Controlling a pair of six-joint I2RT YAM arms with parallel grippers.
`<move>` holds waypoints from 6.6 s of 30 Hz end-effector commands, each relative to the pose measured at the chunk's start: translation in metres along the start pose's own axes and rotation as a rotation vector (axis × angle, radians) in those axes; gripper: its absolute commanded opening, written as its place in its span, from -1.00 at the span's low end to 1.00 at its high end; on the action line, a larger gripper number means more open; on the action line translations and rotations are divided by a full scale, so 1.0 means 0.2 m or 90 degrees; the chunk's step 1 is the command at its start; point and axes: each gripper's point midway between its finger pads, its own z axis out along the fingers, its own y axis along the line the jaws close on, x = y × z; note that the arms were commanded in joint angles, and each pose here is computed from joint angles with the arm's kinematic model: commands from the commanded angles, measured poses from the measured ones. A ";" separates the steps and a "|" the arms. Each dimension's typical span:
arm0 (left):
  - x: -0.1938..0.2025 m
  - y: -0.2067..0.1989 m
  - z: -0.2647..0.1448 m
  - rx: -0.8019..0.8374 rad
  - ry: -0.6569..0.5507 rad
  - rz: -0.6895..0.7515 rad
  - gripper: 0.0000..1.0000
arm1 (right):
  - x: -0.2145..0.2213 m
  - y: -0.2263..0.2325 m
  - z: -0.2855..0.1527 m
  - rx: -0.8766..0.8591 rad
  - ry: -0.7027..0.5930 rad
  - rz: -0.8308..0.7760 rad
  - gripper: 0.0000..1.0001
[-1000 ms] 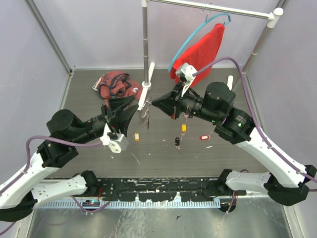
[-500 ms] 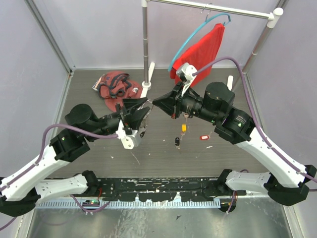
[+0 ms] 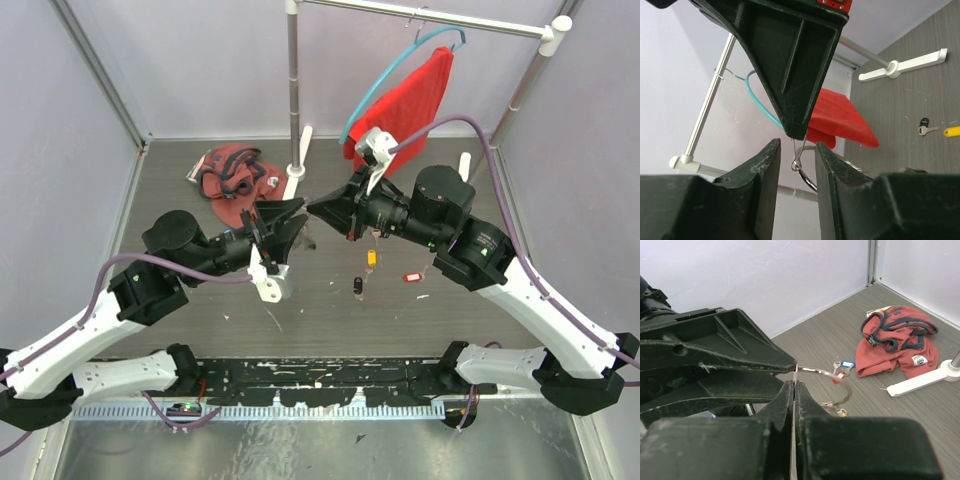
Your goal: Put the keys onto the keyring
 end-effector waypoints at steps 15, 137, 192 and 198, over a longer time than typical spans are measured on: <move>-0.05 0.15 -0.03 -0.066 -0.006 0.027 -0.46 | -0.19 0.13 -0.08 -0.066 -0.082 -0.015 -0.98; 0.19 -0.05 -0.21 0.008 0.150 0.111 -1.00 | 1.58 -0.92 -0.23 0.235 0.594 0.126 -0.14; 0.11 0.01 -0.21 0.001 0.118 0.079 -1.00 | 1.91 -0.77 -0.22 0.023 0.770 -0.031 -0.76; 0.11 0.01 -0.21 0.002 0.116 0.077 -1.00 | 1.82 -0.75 -0.17 0.022 0.723 -0.038 -0.98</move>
